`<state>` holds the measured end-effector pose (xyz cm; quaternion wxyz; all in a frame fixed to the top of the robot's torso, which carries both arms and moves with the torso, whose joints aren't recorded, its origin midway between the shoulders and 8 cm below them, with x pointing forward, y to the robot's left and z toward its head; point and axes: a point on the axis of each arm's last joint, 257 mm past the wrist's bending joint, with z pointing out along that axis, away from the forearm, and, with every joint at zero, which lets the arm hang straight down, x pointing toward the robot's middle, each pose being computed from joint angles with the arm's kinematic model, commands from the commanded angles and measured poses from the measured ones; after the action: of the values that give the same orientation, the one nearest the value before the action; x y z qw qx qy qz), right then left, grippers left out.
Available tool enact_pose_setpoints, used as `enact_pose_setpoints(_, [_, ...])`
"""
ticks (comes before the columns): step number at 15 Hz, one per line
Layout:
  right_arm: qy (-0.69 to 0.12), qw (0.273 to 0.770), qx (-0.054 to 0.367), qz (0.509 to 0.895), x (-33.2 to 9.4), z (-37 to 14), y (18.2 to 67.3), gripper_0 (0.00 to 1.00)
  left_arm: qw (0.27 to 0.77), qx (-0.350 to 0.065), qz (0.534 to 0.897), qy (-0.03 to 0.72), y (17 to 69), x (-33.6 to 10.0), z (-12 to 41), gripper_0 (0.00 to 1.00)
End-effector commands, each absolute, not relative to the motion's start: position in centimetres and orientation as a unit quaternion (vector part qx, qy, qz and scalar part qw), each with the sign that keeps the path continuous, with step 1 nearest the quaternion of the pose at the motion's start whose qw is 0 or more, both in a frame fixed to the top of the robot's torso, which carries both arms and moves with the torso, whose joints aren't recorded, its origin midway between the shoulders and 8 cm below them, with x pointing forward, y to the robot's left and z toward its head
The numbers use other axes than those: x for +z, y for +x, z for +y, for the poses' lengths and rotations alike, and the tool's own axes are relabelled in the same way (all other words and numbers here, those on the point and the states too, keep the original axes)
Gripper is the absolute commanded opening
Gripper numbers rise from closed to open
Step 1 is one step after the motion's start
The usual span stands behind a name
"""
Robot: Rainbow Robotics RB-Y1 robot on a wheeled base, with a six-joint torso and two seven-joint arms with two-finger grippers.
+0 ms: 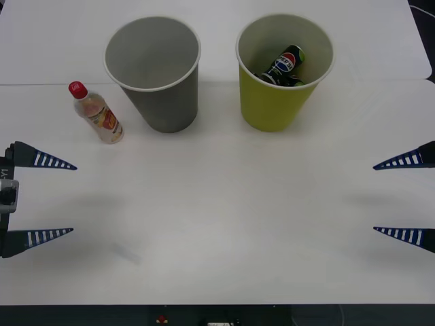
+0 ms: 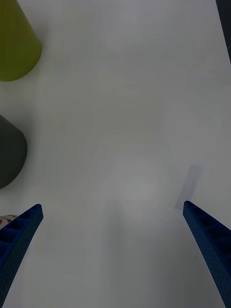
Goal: Put the can into the green bin and the plastic bottle into the gray bin
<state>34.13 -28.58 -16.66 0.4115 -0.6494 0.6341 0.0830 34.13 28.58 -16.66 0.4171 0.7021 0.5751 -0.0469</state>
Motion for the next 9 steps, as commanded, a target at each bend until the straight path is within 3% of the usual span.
enact_pose_setpoints(1, [-0.649,0.411,0.083,0.634,-16.7,-28.6,34.1,1.0,0.417,-0.047,0.575,0.702,34.1,-16.7,28.6,1.0])
enact_pose_setpoints(5, [-0.649,0.411,0.083,0.634,-16.7,-28.6,34.1,1.0,0.4,-0.04,0.58,0.709,33.5,-17.1,29.6,1.0])
enact_pose_setpoints(9, [-0.649,0.411,0.083,0.634,-16.7,-28.6,34.1,1.0,0.414,-0.046,0.597,0.686,33.6,-16.6,29.9,1.0])
